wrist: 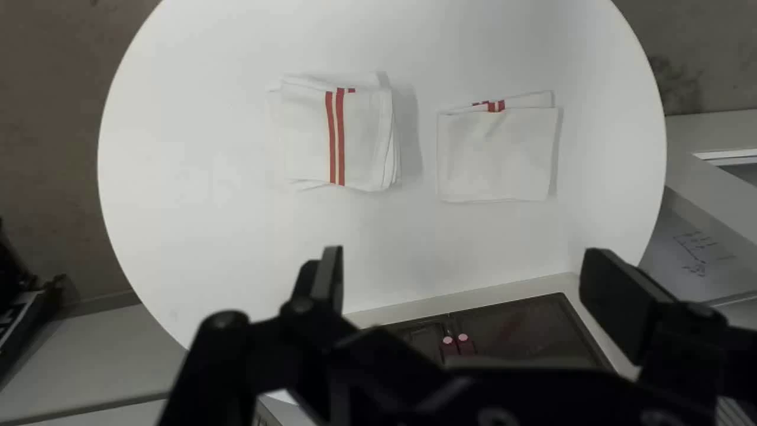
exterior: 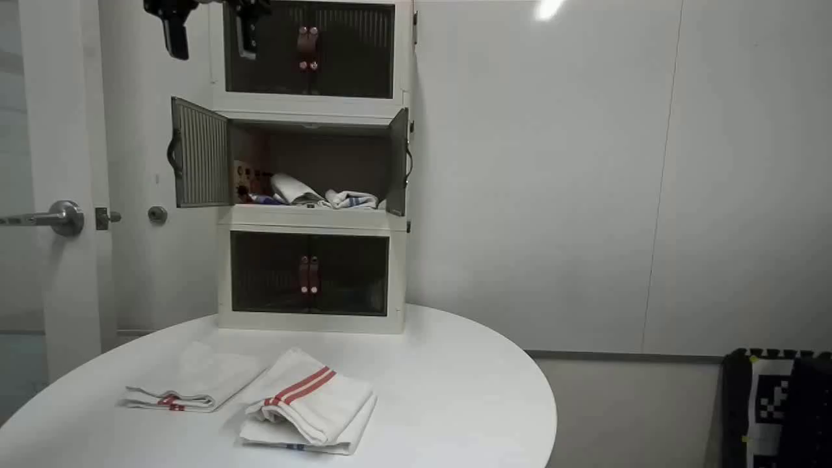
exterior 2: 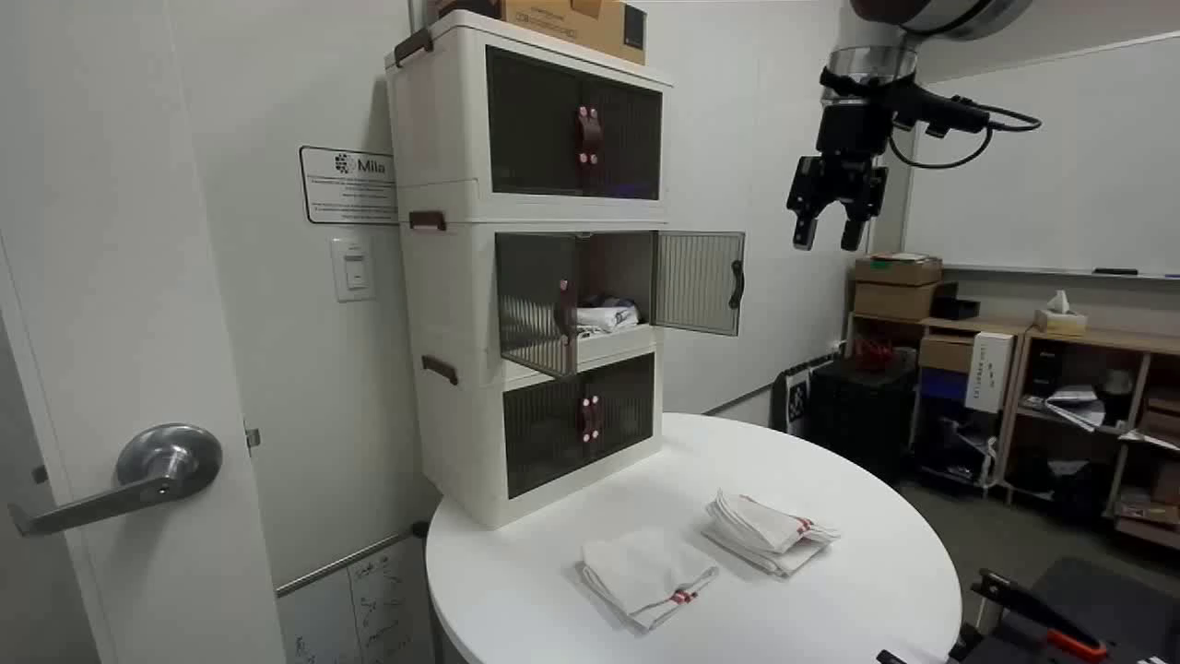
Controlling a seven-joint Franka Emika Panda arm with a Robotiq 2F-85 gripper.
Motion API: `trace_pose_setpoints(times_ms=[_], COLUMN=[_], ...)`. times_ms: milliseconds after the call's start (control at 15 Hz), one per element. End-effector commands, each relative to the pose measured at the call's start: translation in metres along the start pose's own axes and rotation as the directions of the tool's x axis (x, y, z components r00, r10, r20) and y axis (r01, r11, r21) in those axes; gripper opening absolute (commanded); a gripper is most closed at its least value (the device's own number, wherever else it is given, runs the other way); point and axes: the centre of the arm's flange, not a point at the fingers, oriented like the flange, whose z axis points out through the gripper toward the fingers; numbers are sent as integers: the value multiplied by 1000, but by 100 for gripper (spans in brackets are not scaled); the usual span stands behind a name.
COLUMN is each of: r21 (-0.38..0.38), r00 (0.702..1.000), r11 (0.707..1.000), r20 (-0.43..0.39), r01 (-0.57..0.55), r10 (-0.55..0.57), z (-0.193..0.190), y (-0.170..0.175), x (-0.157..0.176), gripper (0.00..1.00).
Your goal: Close the right door of the middle compartment of the cabinet.
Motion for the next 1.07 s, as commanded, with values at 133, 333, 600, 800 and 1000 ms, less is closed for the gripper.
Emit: trace_pose_setpoints(times_ms=[133, 333, 600, 800, 1000], r21=[0, 0, 11, -8, -17], r00=[1000, 1000, 998, 993, 988], r11=[1000, 1000, 998, 993, 989], r20=[-3, -3, 1, -30, -35], r01=[0, 0, 58, 118, 150], r10=[0, 0, -58, -118, -150], z=[-1, -1, -11, -24, -27], y=[0, 0, 6, 25, 50], x=[0, 0, 6, 34, 82], gripper=[100, 100, 100, 100, 100])
